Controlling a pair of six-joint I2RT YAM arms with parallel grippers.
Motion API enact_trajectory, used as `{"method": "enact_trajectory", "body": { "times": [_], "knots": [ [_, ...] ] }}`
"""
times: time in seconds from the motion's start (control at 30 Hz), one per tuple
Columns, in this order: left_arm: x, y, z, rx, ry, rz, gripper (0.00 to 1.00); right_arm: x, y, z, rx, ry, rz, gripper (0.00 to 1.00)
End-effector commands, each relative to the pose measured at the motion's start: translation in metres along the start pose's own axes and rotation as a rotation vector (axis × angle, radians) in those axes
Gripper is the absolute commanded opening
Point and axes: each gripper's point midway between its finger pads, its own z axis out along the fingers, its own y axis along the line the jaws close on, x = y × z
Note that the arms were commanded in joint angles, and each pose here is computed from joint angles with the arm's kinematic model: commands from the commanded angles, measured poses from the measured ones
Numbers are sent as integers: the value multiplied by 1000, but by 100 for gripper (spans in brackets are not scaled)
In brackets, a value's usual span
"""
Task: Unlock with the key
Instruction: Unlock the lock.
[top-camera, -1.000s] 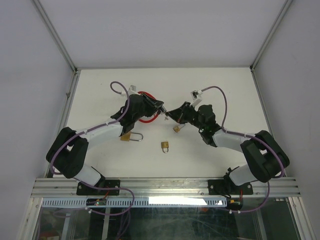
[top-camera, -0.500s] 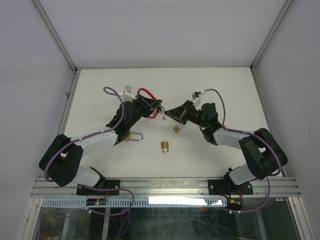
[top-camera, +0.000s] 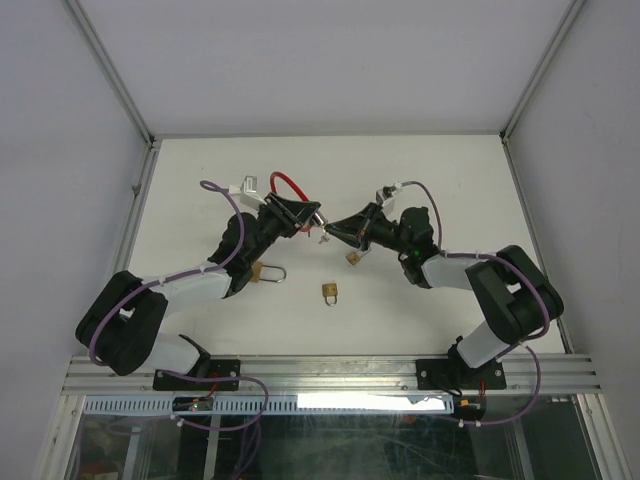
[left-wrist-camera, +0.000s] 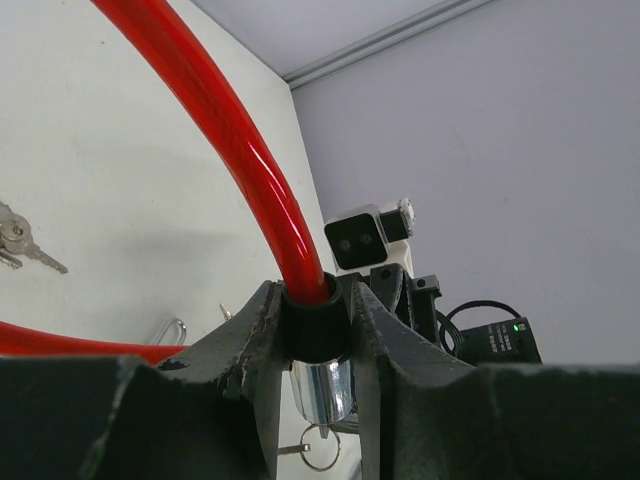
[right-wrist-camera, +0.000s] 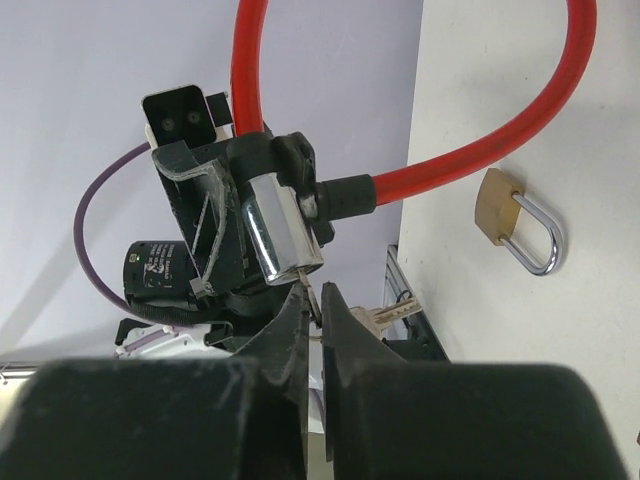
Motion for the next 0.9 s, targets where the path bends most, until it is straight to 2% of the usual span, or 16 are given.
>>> {"method": "enact_trajectory", "body": {
  "times": [0.0, 0.13, 0.2, 0.4, 0.5, 0.73, 0.87],
  "knots": [
    [24, -102, -36, 408, 183, 38, 0, -32, 21, 5, -6, -150, -98, 4],
    [19, -98, -33, 371, 167, 51, 0, -34, 28, 4, 34, -148, -203, 21],
    [14, -92, -28, 320, 150, 61, 0, -33, 37, 1, 44, -140, -319, 33],
    [2, -72, -13, 160, 112, 82, 0, -35, 58, -22, 126, -164, -653, 50],
    [-2, -61, -4, 65, 111, 86, 0, -31, 67, -33, 139, -156, -838, 62],
    [-1, -39, 7, -105, 140, 70, 0, -8, 64, -38, 185, -88, -1381, 66],
    [2, -30, 12, -182, 165, 54, 0, -8, 55, -37, 219, -97, -1614, 67]
  ]
}}
